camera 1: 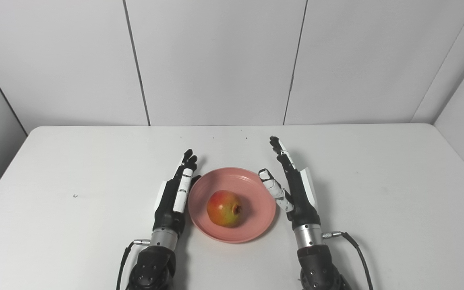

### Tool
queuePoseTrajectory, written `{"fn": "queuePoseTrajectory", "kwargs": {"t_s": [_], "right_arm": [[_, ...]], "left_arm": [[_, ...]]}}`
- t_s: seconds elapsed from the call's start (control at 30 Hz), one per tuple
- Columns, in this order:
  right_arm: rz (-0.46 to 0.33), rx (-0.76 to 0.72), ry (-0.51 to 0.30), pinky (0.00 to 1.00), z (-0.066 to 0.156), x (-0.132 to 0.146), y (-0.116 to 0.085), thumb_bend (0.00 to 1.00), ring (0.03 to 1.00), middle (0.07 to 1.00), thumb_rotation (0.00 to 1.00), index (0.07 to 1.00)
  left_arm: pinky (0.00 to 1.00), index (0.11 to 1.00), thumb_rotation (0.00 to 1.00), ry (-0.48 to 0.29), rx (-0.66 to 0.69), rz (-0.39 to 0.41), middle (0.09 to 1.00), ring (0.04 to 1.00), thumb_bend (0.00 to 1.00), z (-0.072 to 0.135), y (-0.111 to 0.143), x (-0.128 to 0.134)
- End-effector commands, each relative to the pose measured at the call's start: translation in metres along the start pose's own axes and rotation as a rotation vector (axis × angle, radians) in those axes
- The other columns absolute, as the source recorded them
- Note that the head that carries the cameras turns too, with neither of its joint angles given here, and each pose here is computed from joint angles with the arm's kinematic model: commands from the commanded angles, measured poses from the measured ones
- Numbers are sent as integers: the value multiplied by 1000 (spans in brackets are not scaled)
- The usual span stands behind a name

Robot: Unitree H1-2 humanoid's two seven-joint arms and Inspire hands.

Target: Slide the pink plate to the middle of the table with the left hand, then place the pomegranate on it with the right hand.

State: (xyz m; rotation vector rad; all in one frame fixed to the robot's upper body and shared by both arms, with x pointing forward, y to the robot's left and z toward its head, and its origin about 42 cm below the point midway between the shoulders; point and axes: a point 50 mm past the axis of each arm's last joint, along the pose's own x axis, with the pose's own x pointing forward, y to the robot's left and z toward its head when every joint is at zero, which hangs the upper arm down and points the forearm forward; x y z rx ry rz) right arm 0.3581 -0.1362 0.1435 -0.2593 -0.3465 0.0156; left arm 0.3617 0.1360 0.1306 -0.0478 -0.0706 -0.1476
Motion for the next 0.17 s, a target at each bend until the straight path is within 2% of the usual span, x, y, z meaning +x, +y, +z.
{"fn": "queuePoseTrajectory", "kwargs": {"t_s": [0.0,0.13], "right_arm": [[-26,53,-18,959,10,8,0,641,976,957,1000,949],[-56,130,1,919,6,8,0,636,951,944,1000,930]], "left_arm": [[991,960,1000,-42,-9,2,972,981,432,11,-2,8],[1000,964,1000,-33,-3,6,978,988,453,12,0,8]]}}
